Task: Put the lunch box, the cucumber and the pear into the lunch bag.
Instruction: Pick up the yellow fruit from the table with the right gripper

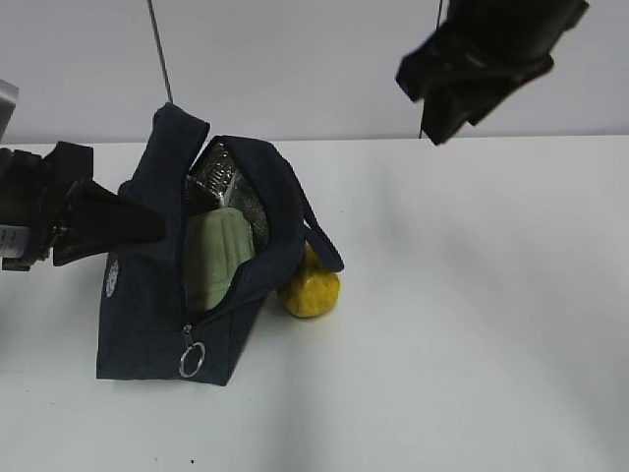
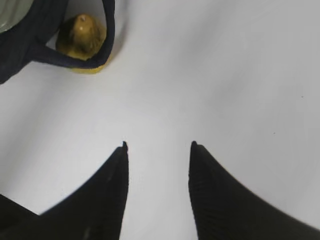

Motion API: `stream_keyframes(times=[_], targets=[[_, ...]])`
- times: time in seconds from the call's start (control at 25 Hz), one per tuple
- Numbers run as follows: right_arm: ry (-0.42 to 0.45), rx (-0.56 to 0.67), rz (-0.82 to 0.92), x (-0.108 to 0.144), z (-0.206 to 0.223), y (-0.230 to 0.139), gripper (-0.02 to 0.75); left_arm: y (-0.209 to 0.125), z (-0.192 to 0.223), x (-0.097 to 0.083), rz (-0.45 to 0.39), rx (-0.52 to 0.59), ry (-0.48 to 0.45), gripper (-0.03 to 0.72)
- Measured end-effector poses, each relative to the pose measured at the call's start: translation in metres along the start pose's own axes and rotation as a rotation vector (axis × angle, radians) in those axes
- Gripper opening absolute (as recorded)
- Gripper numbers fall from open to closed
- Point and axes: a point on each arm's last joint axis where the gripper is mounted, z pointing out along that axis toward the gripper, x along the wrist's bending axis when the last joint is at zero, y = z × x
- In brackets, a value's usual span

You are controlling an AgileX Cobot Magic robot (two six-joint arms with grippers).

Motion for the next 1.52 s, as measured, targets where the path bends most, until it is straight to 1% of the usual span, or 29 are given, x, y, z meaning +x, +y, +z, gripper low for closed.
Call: stream_keyframes(times=[0.08, 0.28, 0.44, 0.56, 0.68, 0.84, 0.96, 1.08, 1.36, 1.52], targets=[[0.01, -0.008, 0.002, 0.003, 0.005, -0.018, 0.318, 0.0, 0.0, 0.0, 0.0, 0.001, -0.001, -0.019], [0.095, -0.14, 0.06, 0.016, 0.014, -0.058, 0.314, 0.0, 0.0, 0.0, 0.001, 0.002, -0.001, -0.019], [0.155, -0.205, 0.138, 0.026, 0.04, -0.083, 0.313, 0.0, 0.0, 0.0, 0.001, 0.002, -0.002, -0.019], [0.166, -0.228, 0.187, 0.029, 0.062, -0.096, 0.309, 0.0, 0.0, 0.0, 0.001, 0.003, -0.004, -0.019], [0.142, -0.273, 0.191, 0.029, 0.084, -0.107, 0.286, 0.0, 0.0, 0.0, 0.001, 0.004, -0.005, -0.019], [0.111, -0.322, 0.177, 0.029, 0.101, -0.115, 0.241, 0.0, 0.0, 0.0, 0.001, 0.004, -0.005, -0.019], [0.095, -0.359, 0.173, 0.027, 0.106, -0.114, 0.235, 0.0, 0.0, 0.0, 0.001, 0.004, -0.005, -0.019], [0.096, -0.359, 0.158, 0.031, 0.113, -0.112, 0.23, 0.0, 0.0, -0.001, -0.004, -0.001, -0.006, -0.019], [0.099, -0.342, 0.144, 0.034, 0.119, -0.112, 0.229, 0.009, 0.0, 0.001, -0.069, -0.095, 0.011, -0.019], [0.103, -0.356, 0.127, 0.038, 0.119, -0.111, 0.228, 0.01, 0.002, 0.004, -0.095, -0.101, 0.013, -0.019]])
